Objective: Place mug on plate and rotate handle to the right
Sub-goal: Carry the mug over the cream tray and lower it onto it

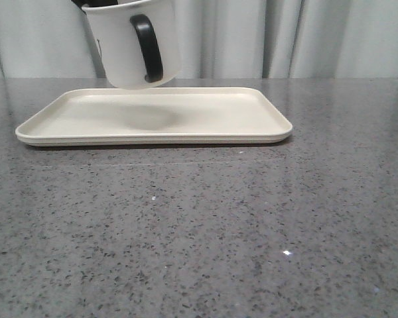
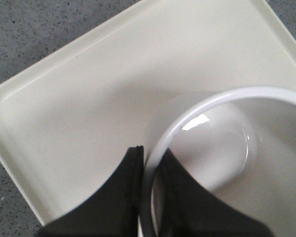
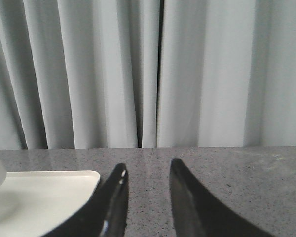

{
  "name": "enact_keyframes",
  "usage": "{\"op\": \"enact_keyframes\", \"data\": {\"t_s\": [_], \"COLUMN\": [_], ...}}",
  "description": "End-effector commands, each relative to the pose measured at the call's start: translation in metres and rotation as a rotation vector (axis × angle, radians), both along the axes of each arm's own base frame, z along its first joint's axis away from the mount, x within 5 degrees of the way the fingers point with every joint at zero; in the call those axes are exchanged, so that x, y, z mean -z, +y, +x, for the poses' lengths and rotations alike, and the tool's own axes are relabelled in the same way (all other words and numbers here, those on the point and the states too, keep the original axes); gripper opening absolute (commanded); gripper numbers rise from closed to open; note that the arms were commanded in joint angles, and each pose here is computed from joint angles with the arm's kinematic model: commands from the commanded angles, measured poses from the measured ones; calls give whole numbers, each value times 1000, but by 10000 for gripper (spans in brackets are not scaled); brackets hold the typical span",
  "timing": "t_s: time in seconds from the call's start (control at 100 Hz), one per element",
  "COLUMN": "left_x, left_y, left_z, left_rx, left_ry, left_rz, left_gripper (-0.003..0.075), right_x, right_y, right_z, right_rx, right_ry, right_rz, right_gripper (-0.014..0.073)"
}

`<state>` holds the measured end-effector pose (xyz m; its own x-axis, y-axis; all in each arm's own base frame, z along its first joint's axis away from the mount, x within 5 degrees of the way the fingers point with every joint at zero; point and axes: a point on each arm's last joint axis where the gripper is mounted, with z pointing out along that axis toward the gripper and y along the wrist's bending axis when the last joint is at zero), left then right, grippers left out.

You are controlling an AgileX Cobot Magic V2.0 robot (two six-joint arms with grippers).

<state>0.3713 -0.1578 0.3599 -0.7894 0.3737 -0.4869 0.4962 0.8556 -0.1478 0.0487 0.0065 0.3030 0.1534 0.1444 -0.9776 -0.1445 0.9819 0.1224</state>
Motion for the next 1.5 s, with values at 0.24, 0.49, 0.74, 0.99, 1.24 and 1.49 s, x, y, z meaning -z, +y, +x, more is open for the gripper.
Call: {"op": "enact_keyframes", "data": {"t_s": [0.24,0.49,0.74,0.99,1.24,1.49], "left_x": [-29,-18,-8,-3,-2,-2], "left_y": [-4,-10,-18,-20,-20,-21], "left_z": [-7,-3,1,2,2,1], "left_rx": [-5,6,20,26,27,31], "left_ry": [-111,-80,-57,-37,-33,-30], "left_rz": [-73,-63,-60,-50,-47,-46], "left_gripper": [-20,-20,-20,-20,-20,-20], "right_x": [-15,-15,-15,-15,-15,-15], "right_y": [-1,-1,-1,-1,-1,-1], "right_z": [-1,-1,-1,-1,-1,-1], "right_rx": [15,15,15,15,10,9], "right_ry": [-79,-79,-79,-79,-77,-77], "right_rz": [-2,-2,-2,-2,16,19], "right_gripper": [238,238,238,238,238,238]}}
